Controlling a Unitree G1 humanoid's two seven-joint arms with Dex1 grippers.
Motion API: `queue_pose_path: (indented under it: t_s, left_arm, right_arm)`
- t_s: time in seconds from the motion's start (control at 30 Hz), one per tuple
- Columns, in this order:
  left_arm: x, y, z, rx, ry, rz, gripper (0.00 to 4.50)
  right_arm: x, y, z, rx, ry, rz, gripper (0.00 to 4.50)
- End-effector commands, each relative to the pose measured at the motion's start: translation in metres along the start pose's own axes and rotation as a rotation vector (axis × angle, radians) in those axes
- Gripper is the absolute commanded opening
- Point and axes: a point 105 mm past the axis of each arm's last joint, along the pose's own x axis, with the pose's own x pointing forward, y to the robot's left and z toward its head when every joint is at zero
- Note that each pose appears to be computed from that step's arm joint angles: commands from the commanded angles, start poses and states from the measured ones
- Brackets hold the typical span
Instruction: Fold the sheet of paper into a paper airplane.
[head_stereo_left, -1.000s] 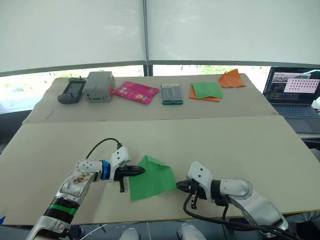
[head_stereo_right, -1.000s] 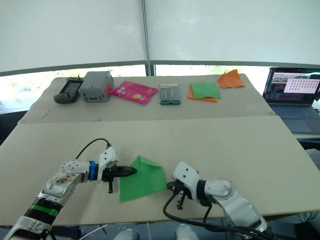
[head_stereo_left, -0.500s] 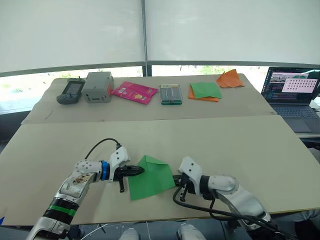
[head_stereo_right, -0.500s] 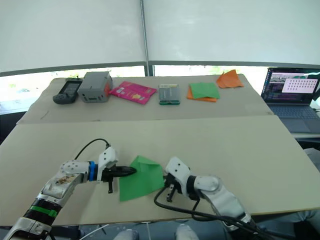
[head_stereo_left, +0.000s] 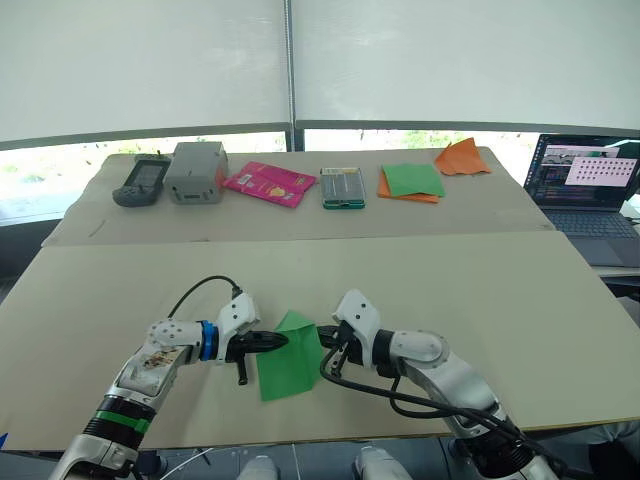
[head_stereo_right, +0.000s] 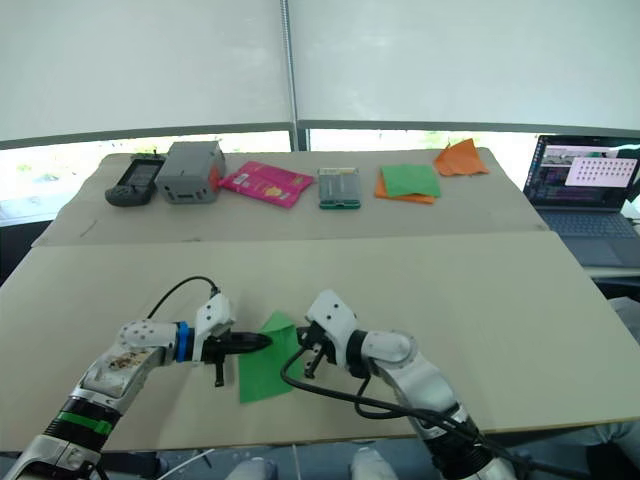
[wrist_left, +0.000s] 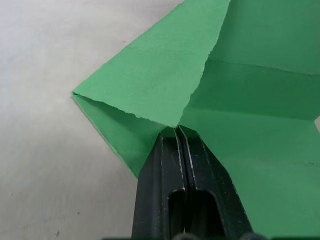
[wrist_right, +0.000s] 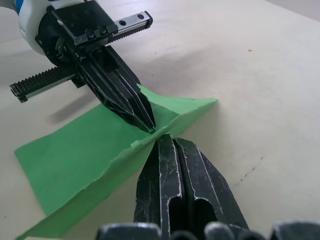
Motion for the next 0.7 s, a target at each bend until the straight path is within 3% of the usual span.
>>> queue_pose_path:
  t_s: [0.03, 0.37, 0.7]
  left_arm:
    - [-0.01, 0.0, -0.03, -0.067, 0.127, 0.026, 0.05]
    - [-0.016, 0.006, -0.02, -0.041, 0.134, 0.022, 0.05]
    - [-0.023, 0.012, 0.007, -0.001, 0.082, 0.037, 0.05]
  right_arm:
    - [0.002, 0.006, 0.017, -0.034, -0.046, 0.006, 0.0]
    - [0.012, 0.001, 0.013, -0.028, -0.032, -0.019, 0.0]
    - [0.013, -0.001, 0.007, -0.021, -0.018, -0.025, 0.0]
